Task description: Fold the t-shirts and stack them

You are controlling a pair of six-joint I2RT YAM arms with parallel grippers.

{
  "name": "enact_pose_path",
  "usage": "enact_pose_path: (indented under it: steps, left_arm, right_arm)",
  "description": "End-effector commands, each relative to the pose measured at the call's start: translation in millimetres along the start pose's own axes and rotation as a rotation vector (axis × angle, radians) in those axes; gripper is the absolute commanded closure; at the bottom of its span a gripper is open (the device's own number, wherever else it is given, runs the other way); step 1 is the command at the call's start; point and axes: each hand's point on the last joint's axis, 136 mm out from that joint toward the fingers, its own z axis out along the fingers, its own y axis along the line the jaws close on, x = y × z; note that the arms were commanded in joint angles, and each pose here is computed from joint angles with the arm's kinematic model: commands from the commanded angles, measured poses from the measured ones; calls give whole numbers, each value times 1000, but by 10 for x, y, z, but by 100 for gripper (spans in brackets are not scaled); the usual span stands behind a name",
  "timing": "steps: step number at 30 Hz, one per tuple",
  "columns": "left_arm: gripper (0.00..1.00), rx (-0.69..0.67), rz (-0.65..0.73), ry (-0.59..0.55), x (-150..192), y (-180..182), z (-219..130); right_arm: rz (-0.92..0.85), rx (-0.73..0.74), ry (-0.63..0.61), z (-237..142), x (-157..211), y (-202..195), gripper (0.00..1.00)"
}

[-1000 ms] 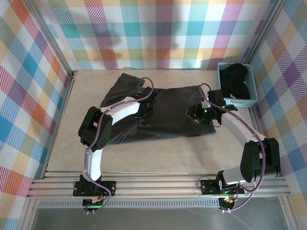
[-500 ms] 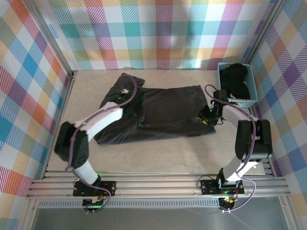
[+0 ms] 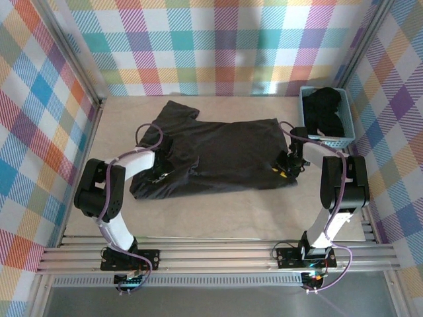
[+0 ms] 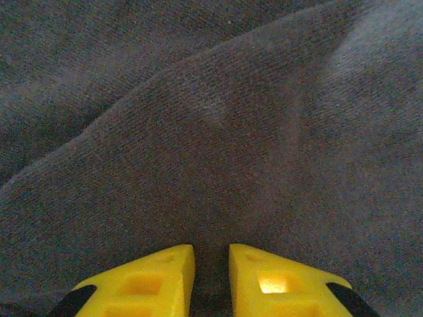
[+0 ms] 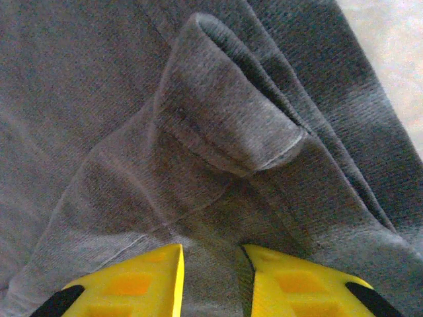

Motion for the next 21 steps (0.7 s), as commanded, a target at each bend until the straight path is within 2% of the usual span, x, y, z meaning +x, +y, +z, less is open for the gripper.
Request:
enact_pose_path:
  steps: [1, 8, 15, 19, 21]
  left_arm:
    - [78, -109, -14, 88, 347, 357, 149]
    - [76, -105, -45, 88, 561, 652, -34]
    - [76, -120, -51, 104, 815, 953, -61]
    - [75, -86, -51, 96, 847, 962, -136]
    - [71, -42, -40, 39, 688, 847, -332]
  right_arm:
    - [118, 171, 187, 51, 641, -484, 69]
    - [195, 116, 226, -140, 1062, -513, 66]
    - [226, 117, 267, -193, 1412, -677, 64]
    - [222, 90, 242, -279, 1444, -660, 64]
    - [175, 22, 169, -396, 1310, -514, 64]
